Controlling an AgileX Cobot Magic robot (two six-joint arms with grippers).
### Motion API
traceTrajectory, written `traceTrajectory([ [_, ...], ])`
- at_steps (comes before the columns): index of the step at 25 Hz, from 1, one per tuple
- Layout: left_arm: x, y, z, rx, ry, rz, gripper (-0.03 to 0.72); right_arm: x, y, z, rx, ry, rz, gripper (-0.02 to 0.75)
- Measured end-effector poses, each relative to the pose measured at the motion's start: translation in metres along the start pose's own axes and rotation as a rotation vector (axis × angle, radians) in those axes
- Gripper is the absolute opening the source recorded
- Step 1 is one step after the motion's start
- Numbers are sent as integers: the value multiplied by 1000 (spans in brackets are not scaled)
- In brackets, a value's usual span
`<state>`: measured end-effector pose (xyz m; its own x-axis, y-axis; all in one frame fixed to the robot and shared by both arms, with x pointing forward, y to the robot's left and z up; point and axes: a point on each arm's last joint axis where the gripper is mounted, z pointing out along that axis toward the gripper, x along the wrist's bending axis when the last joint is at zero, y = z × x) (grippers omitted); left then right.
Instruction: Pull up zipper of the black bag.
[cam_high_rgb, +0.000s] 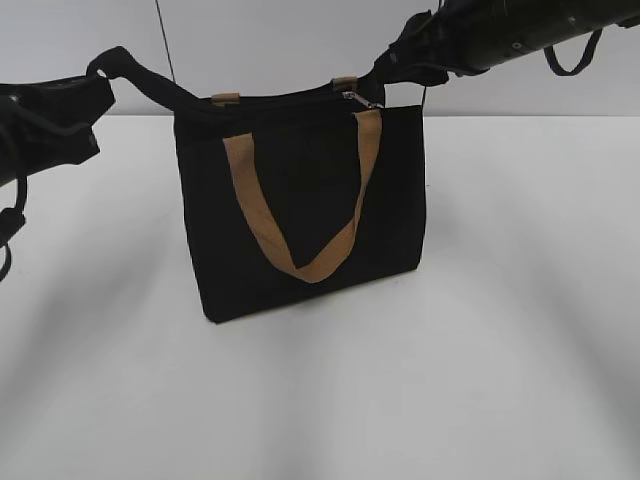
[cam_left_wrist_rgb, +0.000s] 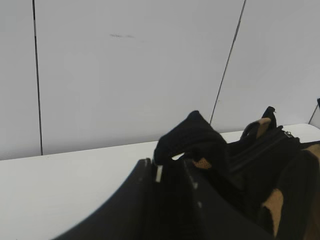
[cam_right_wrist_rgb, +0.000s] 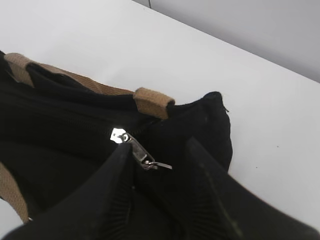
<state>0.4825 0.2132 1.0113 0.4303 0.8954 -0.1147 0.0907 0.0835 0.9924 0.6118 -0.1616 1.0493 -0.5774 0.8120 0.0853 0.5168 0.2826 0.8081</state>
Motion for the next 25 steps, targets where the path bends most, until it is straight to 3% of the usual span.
traceTrajectory([
  [8,2,-5,0,55,18,-2,381,8,5,-19,27,30,-92,272],
  [13,7,-16,-2,239,86,-16,403,12,7,-29,42,44,-131,272],
  [19,13,-1,-7,468,193,-27,404,13,7,-32,53,51,-141,272],
  [25,13,9,-18,742,309,-196,406,13,4,-33,78,60,-149,272],
])
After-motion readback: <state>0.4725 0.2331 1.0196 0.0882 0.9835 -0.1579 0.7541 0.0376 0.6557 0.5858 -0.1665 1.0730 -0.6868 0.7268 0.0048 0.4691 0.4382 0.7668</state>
